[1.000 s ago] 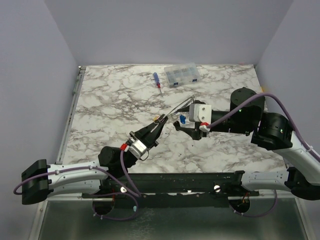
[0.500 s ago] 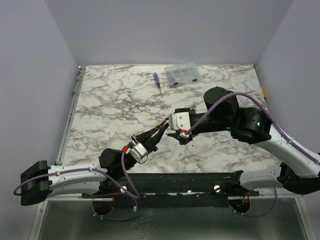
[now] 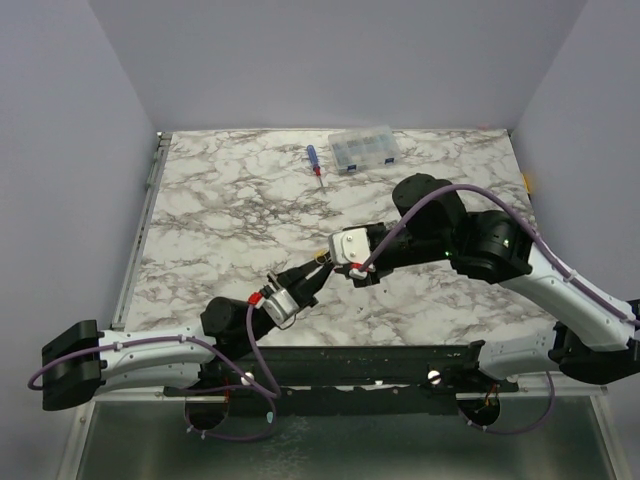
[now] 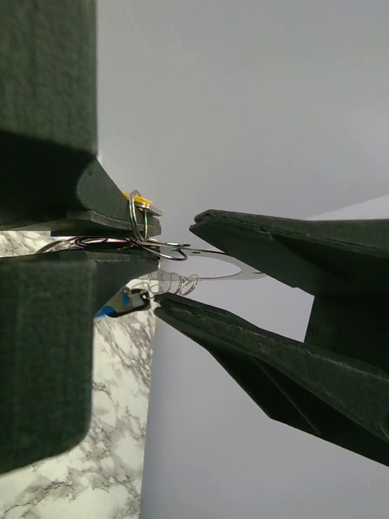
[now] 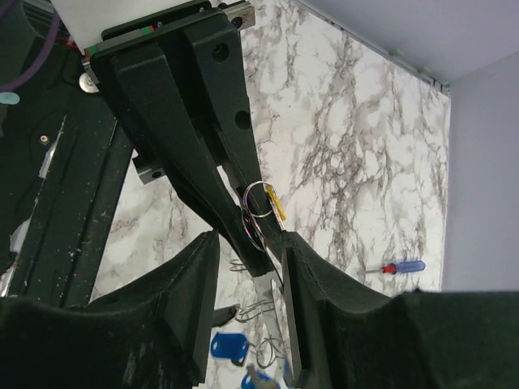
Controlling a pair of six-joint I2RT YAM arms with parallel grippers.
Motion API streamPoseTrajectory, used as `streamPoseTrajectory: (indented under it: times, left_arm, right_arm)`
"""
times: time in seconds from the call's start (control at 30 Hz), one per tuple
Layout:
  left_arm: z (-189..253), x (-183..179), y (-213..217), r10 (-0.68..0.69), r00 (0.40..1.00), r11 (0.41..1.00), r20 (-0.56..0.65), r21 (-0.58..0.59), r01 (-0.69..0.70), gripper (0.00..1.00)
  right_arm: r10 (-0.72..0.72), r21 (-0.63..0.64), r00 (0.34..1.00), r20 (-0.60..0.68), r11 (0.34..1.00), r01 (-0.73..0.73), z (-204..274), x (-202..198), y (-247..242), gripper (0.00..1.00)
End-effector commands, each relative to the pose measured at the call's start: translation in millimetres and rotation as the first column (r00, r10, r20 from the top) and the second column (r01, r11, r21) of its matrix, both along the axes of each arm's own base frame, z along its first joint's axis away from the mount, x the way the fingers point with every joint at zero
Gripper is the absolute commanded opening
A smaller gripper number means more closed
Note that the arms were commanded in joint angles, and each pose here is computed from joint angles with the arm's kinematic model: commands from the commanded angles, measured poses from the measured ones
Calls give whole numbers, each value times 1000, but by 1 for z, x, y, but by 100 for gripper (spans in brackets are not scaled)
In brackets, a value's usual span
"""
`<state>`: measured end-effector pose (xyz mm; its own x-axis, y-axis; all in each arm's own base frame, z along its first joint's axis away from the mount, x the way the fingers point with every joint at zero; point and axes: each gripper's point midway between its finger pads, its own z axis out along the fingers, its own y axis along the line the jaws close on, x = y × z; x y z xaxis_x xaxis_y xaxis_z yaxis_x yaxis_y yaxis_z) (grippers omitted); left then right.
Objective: Put the keys on the keyring
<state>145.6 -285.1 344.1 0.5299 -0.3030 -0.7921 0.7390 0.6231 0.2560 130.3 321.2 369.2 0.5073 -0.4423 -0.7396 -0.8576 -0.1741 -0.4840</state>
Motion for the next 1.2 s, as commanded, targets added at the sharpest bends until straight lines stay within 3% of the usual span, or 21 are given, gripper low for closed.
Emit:
streamPoseTrajectory:
  times: [0.0,0.23,0.4,0.5,0.73,0.97,1.07,1.17]
  left_arm:
    - [19,-14,0,-66,996,996,55,-51,69,0]
    - [17,-15,-5,-75,996,996,58,-35,77,0]
    - [18,-14,-5,-72,996,997,59,-35,74,0]
    - [19,-16,-7,-82,995,996,62,-34,84,0]
    - [20,-16,-11,-94,993,995,64,-30,96,0]
    - [21,-17,-13,-103,993,994,62,-30,105,0]
    - [23,-17,-13,-106,993,994,60,-35,108,0]
    - [26,-18,-13,-109,992,993,61,-43,112,0]
  right_arm:
    - [-9,-83,1000,-9,997,8,-15,4,-3,44]
    - [-10,-129,1000,2,992,10,-24,8,-4,36]
    - [-33,-143,999,23,989,36,-25,13,-8,18]
    - [-39,-150,999,34,988,44,-27,15,-10,12]
    - [-83,-223,994,70,970,97,-48,27,-17,13]
    - [-84,-219,993,79,971,100,-47,28,-16,13]
    - [-90,-238,992,84,965,108,-53,30,-18,11]
    - [-86,-250,992,95,962,107,-56,31,-19,2]
